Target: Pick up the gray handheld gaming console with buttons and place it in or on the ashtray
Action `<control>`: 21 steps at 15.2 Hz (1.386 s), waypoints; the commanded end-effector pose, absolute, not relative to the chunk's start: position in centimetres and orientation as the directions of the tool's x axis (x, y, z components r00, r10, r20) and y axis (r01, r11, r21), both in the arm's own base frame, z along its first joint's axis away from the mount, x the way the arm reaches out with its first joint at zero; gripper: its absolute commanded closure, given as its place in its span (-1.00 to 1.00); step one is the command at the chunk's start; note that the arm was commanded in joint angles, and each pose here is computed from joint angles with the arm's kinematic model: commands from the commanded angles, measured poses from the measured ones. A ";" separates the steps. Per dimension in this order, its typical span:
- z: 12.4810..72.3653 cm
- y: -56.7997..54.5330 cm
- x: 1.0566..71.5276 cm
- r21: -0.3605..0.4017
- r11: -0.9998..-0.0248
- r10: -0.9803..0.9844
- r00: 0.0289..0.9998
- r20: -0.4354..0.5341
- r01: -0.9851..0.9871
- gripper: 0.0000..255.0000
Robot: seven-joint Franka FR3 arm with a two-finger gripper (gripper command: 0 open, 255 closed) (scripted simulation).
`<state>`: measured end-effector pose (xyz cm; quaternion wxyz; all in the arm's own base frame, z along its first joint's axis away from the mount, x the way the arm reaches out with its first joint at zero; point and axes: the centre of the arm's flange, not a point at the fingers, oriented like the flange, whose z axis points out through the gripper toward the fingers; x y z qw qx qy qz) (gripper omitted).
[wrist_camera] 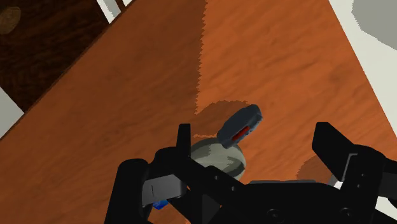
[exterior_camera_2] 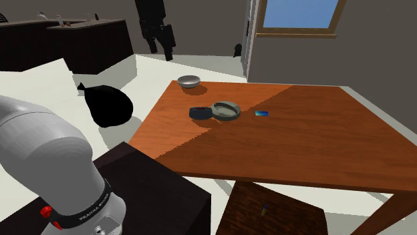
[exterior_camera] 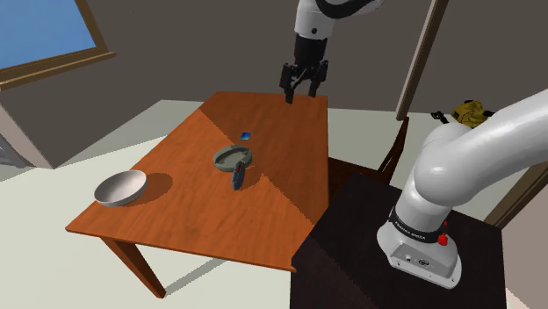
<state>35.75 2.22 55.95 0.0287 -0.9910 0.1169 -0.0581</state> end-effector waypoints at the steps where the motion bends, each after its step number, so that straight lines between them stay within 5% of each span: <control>1: 54.0 3.3 37.5 -0.069 -0.960 -0.279 0.955 0.102 -0.272 -1.00; 21: 34.0 7.7 55.2 -0.031 -0.759 -0.651 0.758 0.028 -0.650 -1.00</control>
